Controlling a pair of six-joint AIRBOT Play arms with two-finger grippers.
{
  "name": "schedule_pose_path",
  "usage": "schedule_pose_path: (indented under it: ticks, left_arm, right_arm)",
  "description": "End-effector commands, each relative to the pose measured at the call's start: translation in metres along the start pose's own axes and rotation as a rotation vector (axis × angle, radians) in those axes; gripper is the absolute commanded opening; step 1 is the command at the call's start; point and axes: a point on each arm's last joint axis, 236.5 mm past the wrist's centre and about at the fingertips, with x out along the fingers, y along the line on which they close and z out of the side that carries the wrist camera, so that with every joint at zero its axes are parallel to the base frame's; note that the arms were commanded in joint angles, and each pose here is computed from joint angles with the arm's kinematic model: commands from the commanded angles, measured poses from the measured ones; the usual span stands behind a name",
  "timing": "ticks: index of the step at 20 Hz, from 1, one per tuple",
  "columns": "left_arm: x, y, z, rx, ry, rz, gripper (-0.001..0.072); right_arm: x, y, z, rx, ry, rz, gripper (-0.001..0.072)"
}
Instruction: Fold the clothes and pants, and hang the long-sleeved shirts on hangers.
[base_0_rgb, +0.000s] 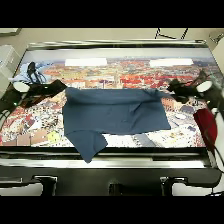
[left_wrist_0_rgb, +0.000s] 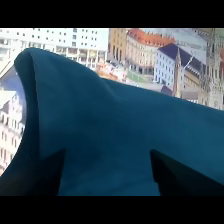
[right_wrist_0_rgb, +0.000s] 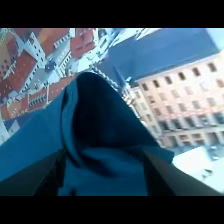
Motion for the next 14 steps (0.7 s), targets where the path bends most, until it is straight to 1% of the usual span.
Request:
schedule_pose_path:
  ticks: [1,2,3,5,6,8,11,14]
  left_arm:
    - [-0.051,0.053,-0.051,-0.073,0.329,0.044,0.062]
    - [-0.068,0.073,-0.075,-0.118,0.437,0.066,0.061]
    - [-0.081,0.093,-0.1,-0.172,0.527,0.09,0.0574]
    - [-0.086,0.116,-0.147,-0.282,0.639,0.095,0.0573]
    - [-0.083,0.117,-0.169,-0.294,0.679,0.065,0.0571]
    - [-0.066,0.103,-0.202,-0.308,0.702,-0.037,0.0477]
    - [-0.041,0.094,-0.226,-0.35,0.682,-0.06,0.0477]
    - [-0.027,0.079,-0.234,-0.324,0.682,-0.084,0.0477]
  right_arm:
    - [-0.062,-0.071,0.005,-0.098,0.168,-0.152,0.0566]
    - [-0.082,-0.104,-0.005,-0.049,0.238,-0.211,0.0556]
    - [-0.095,-0.127,-0.014,-0.001,0.296,-0.249,0.0553]
    - [-0.107,-0.153,-0.039,0.068,0.402,-0.27,0.0553]
    - [-0.108,-0.157,-0.051,0.068,0.447,-0.274,0.0553]
    - [-0.106,-0.155,-0.066,0.045,0.502,-0.264,0.0552]
    - [-0.102,-0.146,-0.068,0.023,0.508,-0.249,0.0551]
    - [-0.097,-0.139,-0.07,-0.011,0.511,-0.246,0.0536]
